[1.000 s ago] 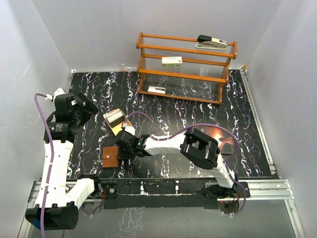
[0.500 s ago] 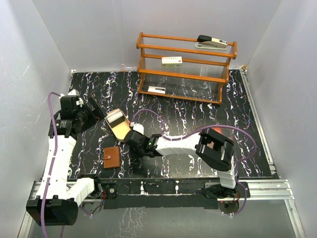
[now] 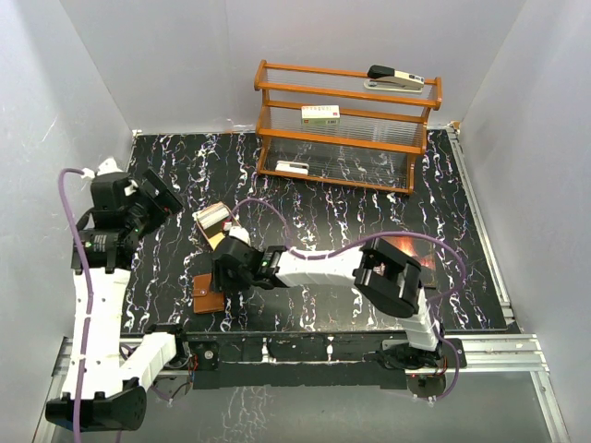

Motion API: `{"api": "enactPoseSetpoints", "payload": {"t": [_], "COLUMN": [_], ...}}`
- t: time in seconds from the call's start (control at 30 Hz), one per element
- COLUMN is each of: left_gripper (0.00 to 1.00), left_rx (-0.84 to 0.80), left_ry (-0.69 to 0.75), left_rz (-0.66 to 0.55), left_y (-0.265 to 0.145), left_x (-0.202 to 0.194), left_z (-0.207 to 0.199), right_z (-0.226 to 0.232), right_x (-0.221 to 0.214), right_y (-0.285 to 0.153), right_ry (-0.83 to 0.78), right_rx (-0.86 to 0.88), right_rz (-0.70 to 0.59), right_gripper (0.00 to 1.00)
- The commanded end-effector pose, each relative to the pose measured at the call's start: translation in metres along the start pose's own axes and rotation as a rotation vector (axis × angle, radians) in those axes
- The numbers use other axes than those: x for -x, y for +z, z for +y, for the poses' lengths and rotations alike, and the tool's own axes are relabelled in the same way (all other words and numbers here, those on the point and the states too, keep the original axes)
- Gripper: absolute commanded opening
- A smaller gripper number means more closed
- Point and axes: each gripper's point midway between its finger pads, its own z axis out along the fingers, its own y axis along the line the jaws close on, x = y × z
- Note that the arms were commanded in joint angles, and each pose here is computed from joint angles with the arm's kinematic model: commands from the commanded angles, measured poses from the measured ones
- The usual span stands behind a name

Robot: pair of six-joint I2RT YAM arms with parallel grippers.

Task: Put the credit cards into the card holder
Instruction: Move the card holder to the center of the board.

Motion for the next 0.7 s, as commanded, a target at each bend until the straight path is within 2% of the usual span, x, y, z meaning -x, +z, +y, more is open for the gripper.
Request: {"api": "enactPoseSetpoints", "payload": {"t": [0.0, 0.13, 0.43, 0.67], "left_gripper": [0.9, 0.91, 0.93, 0.95], "left_rx": [0.013, 0.03, 0.02, 0.04], "left_ry": [-0.021, -0.035, -0.023, 0.004], "left_rz": [-0.182, -0.245, -0.273, -0.27], "left_y": [-0.041, -0.057, -0.072, -0.067], "left_x": [0.048, 0.069, 0.079, 0.076], "left_z": [-0.008, -0.01, -0.017, -0.013], "right_z": [0.041, 0.05, 0.08, 0.062], "right_x": [0.015, 0.018, 0.016, -0.004], "right_y": [0.009, 0.019, 0.052, 0.08], "right_ry": [-0.005, -0.026, -0.119, -0.187], "right_rx": [0.051, 0.015, 0.125, 0.071], "right_rz": [-0.066, -0.076, -0.063, 0.03], "right_gripper": [0.44, 0.45, 0.44, 0.43]}}
